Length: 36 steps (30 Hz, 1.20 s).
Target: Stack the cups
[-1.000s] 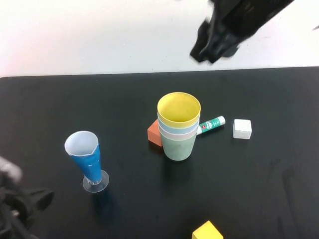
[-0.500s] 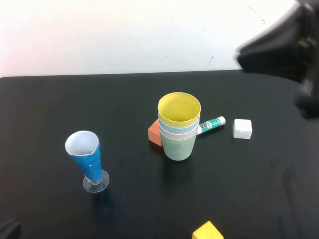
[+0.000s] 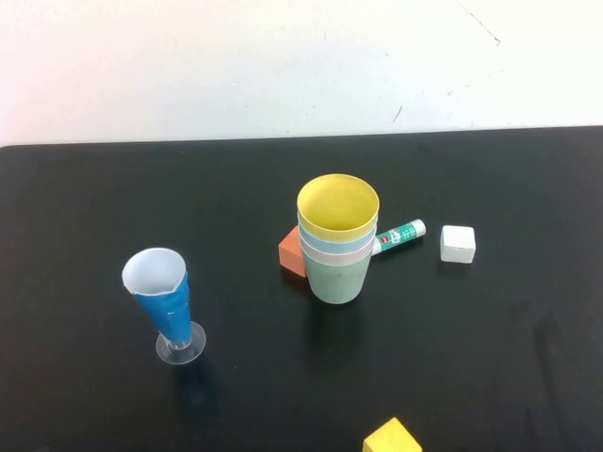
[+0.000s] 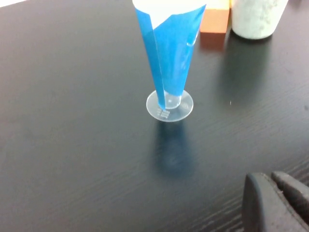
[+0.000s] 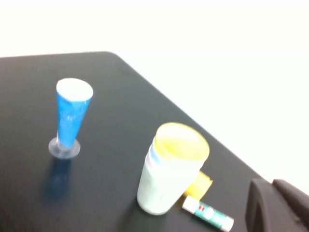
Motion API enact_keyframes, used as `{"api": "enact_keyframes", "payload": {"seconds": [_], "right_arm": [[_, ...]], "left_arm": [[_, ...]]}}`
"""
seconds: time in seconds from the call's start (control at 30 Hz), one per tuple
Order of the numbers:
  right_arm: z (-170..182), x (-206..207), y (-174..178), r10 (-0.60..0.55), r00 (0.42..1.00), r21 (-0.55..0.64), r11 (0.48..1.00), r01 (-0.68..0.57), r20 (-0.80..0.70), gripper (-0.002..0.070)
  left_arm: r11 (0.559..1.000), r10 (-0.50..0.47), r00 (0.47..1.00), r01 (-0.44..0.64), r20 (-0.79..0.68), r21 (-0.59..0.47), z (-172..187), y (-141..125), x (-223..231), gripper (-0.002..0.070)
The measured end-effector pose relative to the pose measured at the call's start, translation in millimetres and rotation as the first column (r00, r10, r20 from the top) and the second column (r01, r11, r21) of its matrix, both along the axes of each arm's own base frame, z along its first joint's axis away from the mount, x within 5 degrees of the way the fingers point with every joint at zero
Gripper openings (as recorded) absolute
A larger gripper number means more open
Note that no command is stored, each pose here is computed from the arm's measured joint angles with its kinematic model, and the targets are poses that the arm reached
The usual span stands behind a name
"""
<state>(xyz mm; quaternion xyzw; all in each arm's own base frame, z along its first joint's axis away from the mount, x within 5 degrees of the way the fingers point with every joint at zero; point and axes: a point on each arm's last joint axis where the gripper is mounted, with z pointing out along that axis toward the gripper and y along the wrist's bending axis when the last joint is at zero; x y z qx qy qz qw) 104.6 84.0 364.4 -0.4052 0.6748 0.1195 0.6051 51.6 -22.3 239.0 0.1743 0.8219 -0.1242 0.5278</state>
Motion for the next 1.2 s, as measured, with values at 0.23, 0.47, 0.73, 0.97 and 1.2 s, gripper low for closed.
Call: {"api": "enact_keyframes", "payload": {"seconds": [0.23,0.47,0.73,0.97,1.2], "right_arm": [[-39,0,0,-0.004,0.996,-0.059,0.998,-0.001,-0.09,-0.0001],[-78,-1,-1,-0.015,0.982,-0.121,0.993,-0.008,-0.188,-0.0001],[-106,-2,-11,-0.102,0.99,-0.057,0.994,0.097,-0.1,-0.0001],[-91,-9,-23,-0.159,0.982,0.041,0.987,0.156,0.103,-0.0001],[-92,-21,-49,-0.314,0.925,0.037,0.949,0.314,0.213,-0.0001]], "left_arm": [[1.0,0.0,1.0,0.0,-0.013,0.007,-6,0,0,-0.0001],[1.0,0.0,1.0,0.0,-0.015,0.008,-6,0,0,-0.0001],[1.0,0.0,1.0,0.0,-0.015,0.008,-6,0,0,-0.0001],[1.0,0.0,1.0,0.0,-0.015,0.008,-6,0,0,-0.0001],[1.0,0.001,1.0,-0.001,-0.015,0.006,-6,0,0,-0.0001]]}}
